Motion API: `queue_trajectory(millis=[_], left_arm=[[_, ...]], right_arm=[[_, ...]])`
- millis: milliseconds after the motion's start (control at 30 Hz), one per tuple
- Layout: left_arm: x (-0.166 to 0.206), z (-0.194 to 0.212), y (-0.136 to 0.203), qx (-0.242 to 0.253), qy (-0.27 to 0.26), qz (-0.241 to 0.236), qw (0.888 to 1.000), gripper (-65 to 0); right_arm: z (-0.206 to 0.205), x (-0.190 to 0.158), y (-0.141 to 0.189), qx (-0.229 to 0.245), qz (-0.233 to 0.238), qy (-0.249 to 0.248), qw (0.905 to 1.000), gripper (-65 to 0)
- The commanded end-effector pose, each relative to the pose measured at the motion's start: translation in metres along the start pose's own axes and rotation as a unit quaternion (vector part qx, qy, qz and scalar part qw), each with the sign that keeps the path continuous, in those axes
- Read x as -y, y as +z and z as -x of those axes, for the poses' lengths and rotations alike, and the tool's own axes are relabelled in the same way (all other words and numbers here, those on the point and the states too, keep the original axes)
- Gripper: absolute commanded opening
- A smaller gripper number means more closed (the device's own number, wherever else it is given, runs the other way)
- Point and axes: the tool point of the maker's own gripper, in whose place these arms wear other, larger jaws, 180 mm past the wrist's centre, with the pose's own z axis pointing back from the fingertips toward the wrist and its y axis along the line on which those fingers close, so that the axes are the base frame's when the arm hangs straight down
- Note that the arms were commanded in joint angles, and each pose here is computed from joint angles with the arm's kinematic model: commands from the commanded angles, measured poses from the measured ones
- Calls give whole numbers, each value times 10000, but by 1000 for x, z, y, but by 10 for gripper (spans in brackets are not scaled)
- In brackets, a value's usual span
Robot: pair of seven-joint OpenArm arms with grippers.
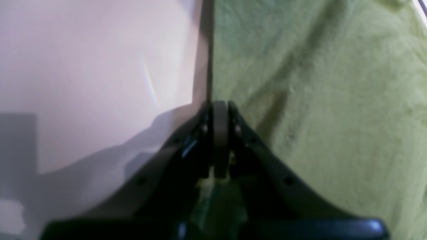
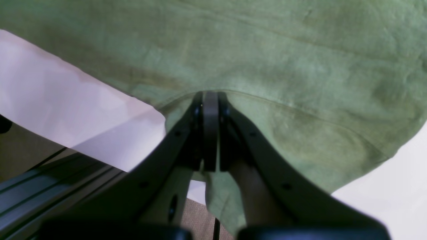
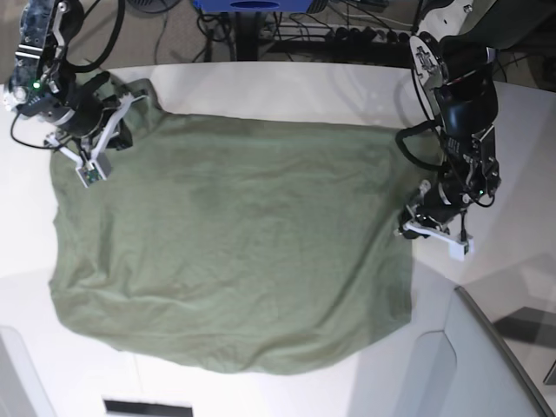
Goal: Layout the t-shirt on the table in an organized manner, then fold the t-shirt properly
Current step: 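Slide the left gripper along the shirt edge toward the hem and regrasp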
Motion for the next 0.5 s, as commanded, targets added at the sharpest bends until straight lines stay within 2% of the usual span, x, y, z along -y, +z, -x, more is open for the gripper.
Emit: queue_trajectory(millis=[0, 100, 200, 300, 467], left_arm=[[-4, -28, 5, 305, -70, -72, 9995, -650], [-7, -50, 15, 586, -216, -198, 9978, -650], [-15, -54, 23, 681, -292, -346, 9966, -650], [-18, -52, 24, 653, -352, -402, 9964, -650], [-24, -46, 23, 483, -816, -671, 9932, -650]], right_arm=[[-10, 1, 3, 196, -5, 38, 9998, -648], [-10, 0, 3, 196, -11, 42, 9998, -648], [-12, 1, 2, 215, -13, 37, 9998, -648], [-7, 1, -5, 127, -71, -48, 9999, -648], [1, -1, -12, 10, -146, -154, 9998, -648]])
